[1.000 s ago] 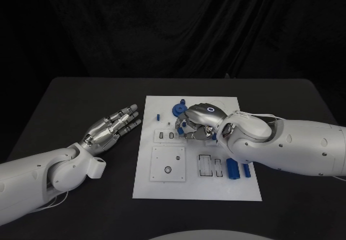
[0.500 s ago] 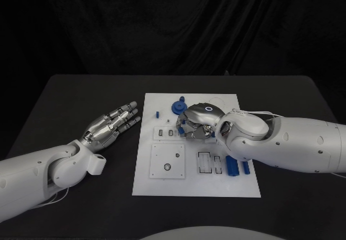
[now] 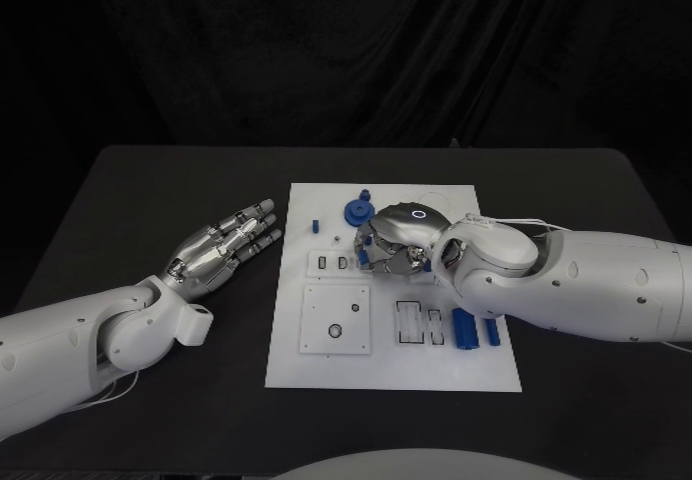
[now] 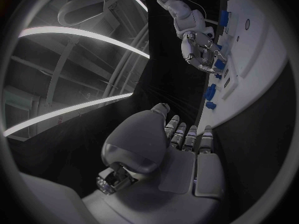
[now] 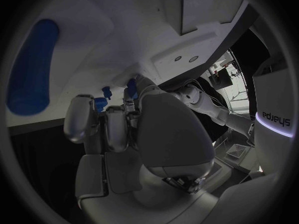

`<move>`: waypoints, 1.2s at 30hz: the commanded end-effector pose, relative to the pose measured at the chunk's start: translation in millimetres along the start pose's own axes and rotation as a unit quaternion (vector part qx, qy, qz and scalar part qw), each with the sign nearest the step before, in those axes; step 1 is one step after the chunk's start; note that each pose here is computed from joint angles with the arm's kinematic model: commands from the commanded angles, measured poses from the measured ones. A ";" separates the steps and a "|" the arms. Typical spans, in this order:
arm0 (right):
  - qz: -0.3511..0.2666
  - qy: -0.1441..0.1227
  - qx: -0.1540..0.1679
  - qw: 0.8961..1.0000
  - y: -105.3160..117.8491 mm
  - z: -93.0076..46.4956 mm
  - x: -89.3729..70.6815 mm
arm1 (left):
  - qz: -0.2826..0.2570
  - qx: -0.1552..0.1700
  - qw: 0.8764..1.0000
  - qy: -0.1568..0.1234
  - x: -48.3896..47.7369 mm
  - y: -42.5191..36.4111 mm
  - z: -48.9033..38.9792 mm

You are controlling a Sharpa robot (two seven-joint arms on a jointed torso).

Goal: Assemble the parts on the task board

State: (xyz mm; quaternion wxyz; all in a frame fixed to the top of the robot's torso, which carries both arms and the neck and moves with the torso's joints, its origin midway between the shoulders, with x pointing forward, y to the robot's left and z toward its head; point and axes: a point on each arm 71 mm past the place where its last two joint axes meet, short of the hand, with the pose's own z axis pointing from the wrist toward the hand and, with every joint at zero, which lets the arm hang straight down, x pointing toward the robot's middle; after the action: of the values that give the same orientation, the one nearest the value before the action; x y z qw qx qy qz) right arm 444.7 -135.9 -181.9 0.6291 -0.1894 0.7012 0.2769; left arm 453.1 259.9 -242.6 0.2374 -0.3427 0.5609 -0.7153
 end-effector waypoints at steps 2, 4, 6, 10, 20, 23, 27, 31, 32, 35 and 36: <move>-0.008 0.025 0.009 1.000 -2.7 -0.6 7.2 | -0.005 0.031 0.999 0.006 1.4 -4.0 0.6; -0.008 0.026 0.008 1.000 -2.4 -0.1 7.5 | -0.005 0.031 0.999 0.005 1.1 -4.0 0.6; -0.009 0.027 0.006 1.000 -1.9 0.5 7.7 | -0.005 0.031 0.999 0.005 0.8 -3.9 0.6; -0.009 0.028 0.004 1.000 -0.7 1.5 8.0 | -0.005 0.031 1.000 0.005 0.4 -3.7 0.8; -0.009 0.029 0.002 1.000 -0.3 2.2 8.3 | -0.005 0.030 1.000 0.005 -0.1 -3.0 1.2; -0.009 0.027 0.000 1.000 -0.7 1.8 7.9 | -0.005 0.030 1.000 0.004 -0.4 -2.8 0.8; -0.007 0.019 -0.004 1.000 -1.0 0.3 6.6 | -0.004 0.032 0.999 0.003 -0.7 -2.9 0.0; -0.001 -0.002 -0.015 1.000 -0.1 -3.4 3.0 | 0.001 0.036 0.999 -0.004 -1.0 -3.8 -1.3; 0.001 -0.009 -0.019 1.000 0.4 -5.1 1.5 | 0.003 0.038 0.999 -0.006 -0.8 -4.2 -1.7; 0.008 -0.036 -0.029 0.999 1.4 -11.8 -4.1 | 0.017 0.042 0.999 -0.011 0.5 -5.7 -3.6; 0.010 -0.045 -0.032 0.998 1.5 -14.0 -6.5 | 0.023 0.043 0.999 -0.011 1.2 -6.1 -4.3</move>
State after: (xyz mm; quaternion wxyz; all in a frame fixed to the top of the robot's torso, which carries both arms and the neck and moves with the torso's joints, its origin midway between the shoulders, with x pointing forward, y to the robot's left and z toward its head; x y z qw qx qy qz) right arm 437.1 -145.8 -181.8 0.6284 -0.1910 0.6971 0.2874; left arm 450.0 262.5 -243.2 0.2424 -0.3444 0.5621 -0.7118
